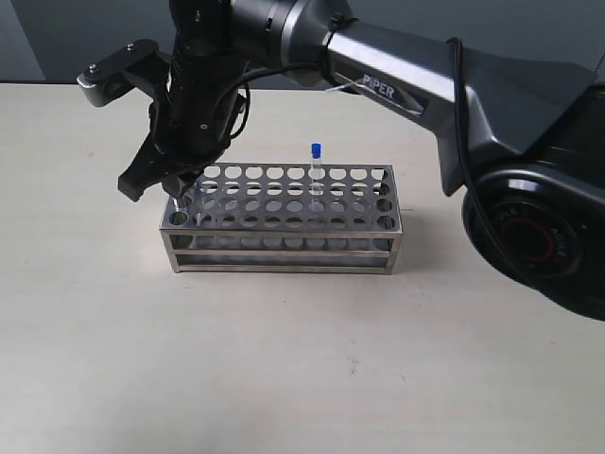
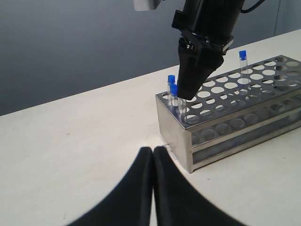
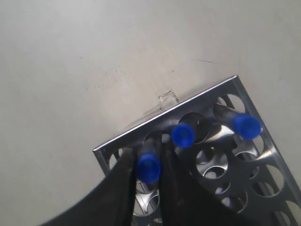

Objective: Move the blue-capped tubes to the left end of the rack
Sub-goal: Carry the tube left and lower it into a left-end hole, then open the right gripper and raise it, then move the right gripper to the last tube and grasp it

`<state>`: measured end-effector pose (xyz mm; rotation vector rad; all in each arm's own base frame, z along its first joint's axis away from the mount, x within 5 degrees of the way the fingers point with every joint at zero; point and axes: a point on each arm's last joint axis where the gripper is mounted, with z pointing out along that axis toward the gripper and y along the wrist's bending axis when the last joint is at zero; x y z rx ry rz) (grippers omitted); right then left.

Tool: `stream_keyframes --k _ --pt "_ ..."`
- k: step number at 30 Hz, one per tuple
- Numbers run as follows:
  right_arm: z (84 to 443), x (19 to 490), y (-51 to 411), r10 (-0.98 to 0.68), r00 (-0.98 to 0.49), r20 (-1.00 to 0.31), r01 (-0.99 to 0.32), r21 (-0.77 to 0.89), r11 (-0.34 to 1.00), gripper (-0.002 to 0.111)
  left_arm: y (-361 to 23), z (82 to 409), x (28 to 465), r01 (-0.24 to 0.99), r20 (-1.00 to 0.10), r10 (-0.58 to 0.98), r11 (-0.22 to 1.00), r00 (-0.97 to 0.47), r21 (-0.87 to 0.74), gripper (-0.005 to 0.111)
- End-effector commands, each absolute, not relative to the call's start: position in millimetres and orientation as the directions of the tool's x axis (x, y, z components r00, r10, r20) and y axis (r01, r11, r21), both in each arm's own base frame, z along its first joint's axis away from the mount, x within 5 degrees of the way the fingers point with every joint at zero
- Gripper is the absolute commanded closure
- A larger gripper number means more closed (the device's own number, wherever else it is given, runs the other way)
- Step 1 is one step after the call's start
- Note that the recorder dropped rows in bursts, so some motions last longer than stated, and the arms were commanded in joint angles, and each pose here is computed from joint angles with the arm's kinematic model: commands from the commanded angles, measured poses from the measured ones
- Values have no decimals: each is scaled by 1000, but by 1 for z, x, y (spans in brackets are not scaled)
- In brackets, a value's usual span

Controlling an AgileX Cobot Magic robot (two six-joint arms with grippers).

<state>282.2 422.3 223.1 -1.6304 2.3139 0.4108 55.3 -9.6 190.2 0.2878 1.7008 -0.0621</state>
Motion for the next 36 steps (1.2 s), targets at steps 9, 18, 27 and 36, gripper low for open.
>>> stream_keyframes --k 9,18,27,36 --pt "240 270 420 -864 -345 -367 -939 122 323 66 -10 193 55 235 -983 150 964 -105 122 106" --pt "290 266 404 -839 -316 -443 -941 33 337 66 -10 193 55 235 -983 150 964 -105 122 106" --pt "310 325 348 -772 -464 -435 -786 -200 585 66 -10 193 55 235 -983 150 964 -105 122 106" --pt "263 357 302 -691 -656 -303 -713 -52 699 66 -10 193 55 235 -983 150 964 -105 122 106"
